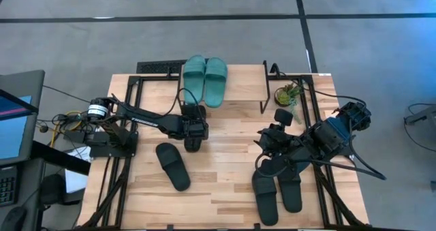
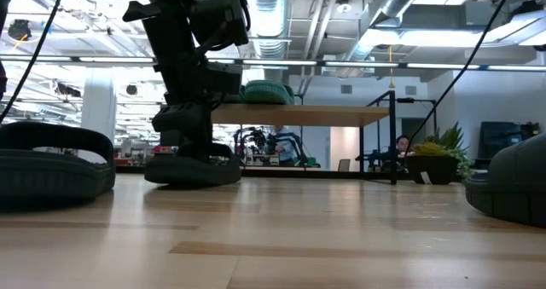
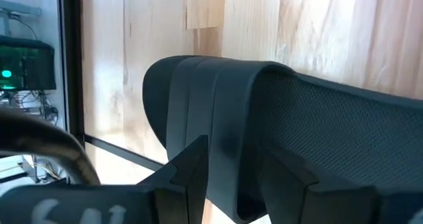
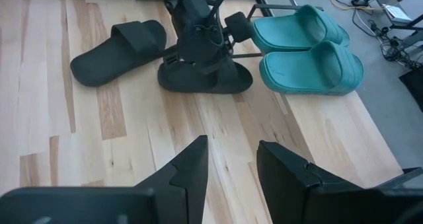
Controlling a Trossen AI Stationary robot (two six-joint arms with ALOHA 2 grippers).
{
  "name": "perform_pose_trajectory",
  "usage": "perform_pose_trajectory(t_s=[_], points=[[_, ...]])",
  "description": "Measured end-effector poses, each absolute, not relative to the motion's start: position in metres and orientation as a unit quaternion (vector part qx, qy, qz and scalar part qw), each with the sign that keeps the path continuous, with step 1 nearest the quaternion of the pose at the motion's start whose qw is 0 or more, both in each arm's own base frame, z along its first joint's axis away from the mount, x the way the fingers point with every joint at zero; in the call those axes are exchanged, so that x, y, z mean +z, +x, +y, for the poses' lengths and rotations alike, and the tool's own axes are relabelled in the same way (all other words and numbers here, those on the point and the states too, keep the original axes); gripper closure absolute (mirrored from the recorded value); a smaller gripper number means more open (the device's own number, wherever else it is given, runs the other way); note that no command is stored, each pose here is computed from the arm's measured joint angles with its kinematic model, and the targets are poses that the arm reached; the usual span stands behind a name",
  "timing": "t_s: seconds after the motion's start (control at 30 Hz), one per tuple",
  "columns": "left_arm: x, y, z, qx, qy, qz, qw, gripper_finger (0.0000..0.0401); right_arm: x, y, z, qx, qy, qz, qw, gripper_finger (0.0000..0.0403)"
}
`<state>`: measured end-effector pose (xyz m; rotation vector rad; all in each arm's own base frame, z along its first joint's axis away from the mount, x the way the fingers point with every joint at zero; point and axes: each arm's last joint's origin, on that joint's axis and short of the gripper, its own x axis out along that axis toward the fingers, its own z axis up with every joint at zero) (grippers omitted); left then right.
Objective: Pick and place slides into the shelf
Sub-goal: Put the left black slide under the shelf
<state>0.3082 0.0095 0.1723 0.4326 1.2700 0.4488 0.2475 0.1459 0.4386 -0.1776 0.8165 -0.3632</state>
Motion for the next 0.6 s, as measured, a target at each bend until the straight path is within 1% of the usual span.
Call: perform_pose_trajectory(t_s=[0.27, 0.43, 0.6], points=[[0.175, 0.306, 0.006, 0.205, 0.194, 0.582, 0.762, 0.0289, 0.439, 0.247, 0.146, -0.175, -0.086, 0.394, 0.898, 0.0285], [0.189, 0.304, 0.001, 0.203, 0.191, 0.556, 0.783, 0.0289, 0.439, 0.247, 0.146, -0.175, -0.086, 0.394, 0.898, 0.0285], [0.206, 0.296, -0.004, 0.166, 0.168, 0.544, 0.805, 0.0289, 0.439, 0.247, 0.146, -0.175, -0.086, 0.394, 0.898, 0.0285]])
